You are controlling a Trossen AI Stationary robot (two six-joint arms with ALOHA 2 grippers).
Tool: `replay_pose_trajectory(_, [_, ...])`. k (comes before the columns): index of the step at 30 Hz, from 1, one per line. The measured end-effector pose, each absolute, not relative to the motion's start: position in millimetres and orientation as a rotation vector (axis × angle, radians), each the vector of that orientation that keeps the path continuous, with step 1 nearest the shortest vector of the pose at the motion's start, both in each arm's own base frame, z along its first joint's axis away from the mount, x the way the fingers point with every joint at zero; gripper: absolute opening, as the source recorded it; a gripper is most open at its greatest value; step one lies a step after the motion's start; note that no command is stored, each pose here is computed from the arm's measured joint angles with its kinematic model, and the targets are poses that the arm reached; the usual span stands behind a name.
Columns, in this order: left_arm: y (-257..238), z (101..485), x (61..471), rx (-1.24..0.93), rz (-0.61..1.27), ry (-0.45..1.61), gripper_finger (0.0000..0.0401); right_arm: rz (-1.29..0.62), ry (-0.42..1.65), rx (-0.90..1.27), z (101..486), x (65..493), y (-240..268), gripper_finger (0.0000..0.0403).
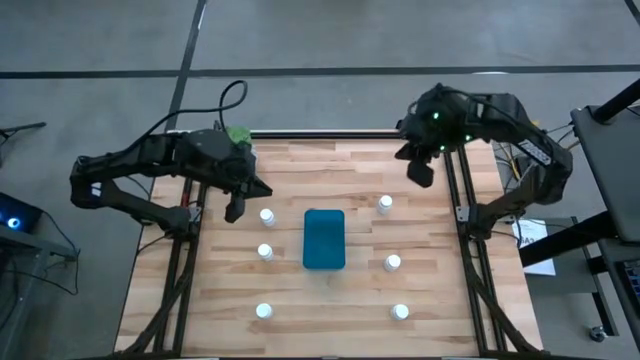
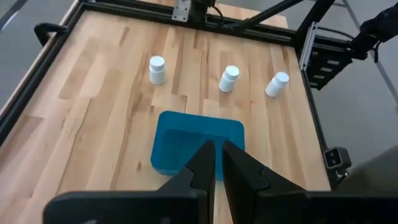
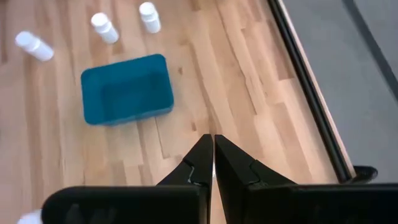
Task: Pick and place pill bottles into a basket
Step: Put the white medicine bottle into the blue bin
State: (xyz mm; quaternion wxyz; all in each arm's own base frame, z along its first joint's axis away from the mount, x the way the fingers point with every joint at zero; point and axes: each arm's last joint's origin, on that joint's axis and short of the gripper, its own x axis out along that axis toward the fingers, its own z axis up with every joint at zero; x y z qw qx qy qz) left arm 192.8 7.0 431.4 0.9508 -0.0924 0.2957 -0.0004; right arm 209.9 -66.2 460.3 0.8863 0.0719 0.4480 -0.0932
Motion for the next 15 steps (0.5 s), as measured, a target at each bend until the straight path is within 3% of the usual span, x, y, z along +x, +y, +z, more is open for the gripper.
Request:
replay_pose_trajectory(9, [8,425,208,-0.192,0.001,0.625,0.0011,-0.081,1.033,0.121,428,207,-92,0.0013])
replay_pose_trajectory(15, [8,422,213,-0.202,0.006,0.644,0.0011,-0.085,1.113,0.161,395,214,-103,0.006])
